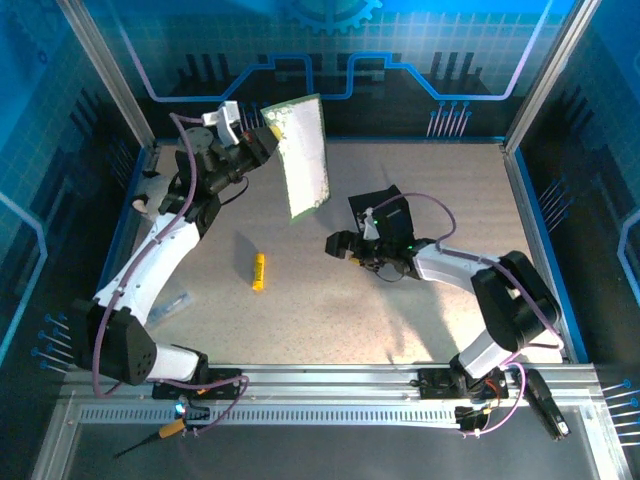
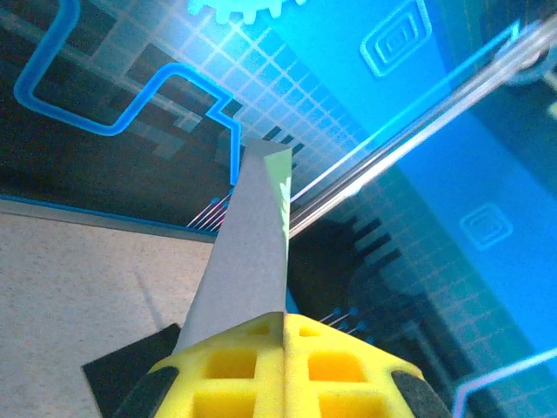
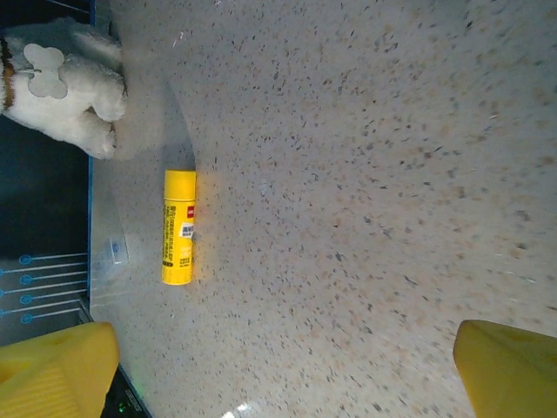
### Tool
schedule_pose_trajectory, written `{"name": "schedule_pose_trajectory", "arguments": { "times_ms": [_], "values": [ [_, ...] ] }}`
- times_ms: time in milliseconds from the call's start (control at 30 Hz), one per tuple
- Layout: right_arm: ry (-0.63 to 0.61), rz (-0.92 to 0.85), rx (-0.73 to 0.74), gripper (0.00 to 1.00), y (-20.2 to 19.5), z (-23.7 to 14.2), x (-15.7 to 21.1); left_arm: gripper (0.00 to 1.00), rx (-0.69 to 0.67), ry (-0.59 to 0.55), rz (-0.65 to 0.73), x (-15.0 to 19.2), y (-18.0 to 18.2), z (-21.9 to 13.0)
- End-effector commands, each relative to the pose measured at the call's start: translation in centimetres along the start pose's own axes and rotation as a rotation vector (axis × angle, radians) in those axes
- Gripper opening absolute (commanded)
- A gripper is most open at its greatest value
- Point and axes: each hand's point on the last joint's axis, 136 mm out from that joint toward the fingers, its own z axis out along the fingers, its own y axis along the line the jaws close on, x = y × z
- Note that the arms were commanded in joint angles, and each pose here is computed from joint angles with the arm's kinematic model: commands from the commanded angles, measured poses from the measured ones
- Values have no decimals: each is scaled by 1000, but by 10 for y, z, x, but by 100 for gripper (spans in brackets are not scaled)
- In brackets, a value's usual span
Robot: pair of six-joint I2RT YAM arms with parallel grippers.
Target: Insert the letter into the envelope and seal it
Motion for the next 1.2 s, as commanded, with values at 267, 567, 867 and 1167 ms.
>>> {"name": "schedule_pose_trajectory", "arguments": {
  "times_ms": [267, 567, 867, 1167],
  "values": [
    [-134, 35, -133, 100, 45, 40, -28, 0, 44, -147, -175, -17, -14, -21],
    [-200, 32, -221, 100, 73, 51, -47, 0, 2, -130, -185, -5, 0, -21],
    [-276, 38, -302, 100, 93, 42, -63, 0, -35, -113, -175, 2, 11, -19],
    [-322, 1, -258, 100, 86, 14, -55, 0, -150, -108, -73, -1, 23, -28]
  ]
}}
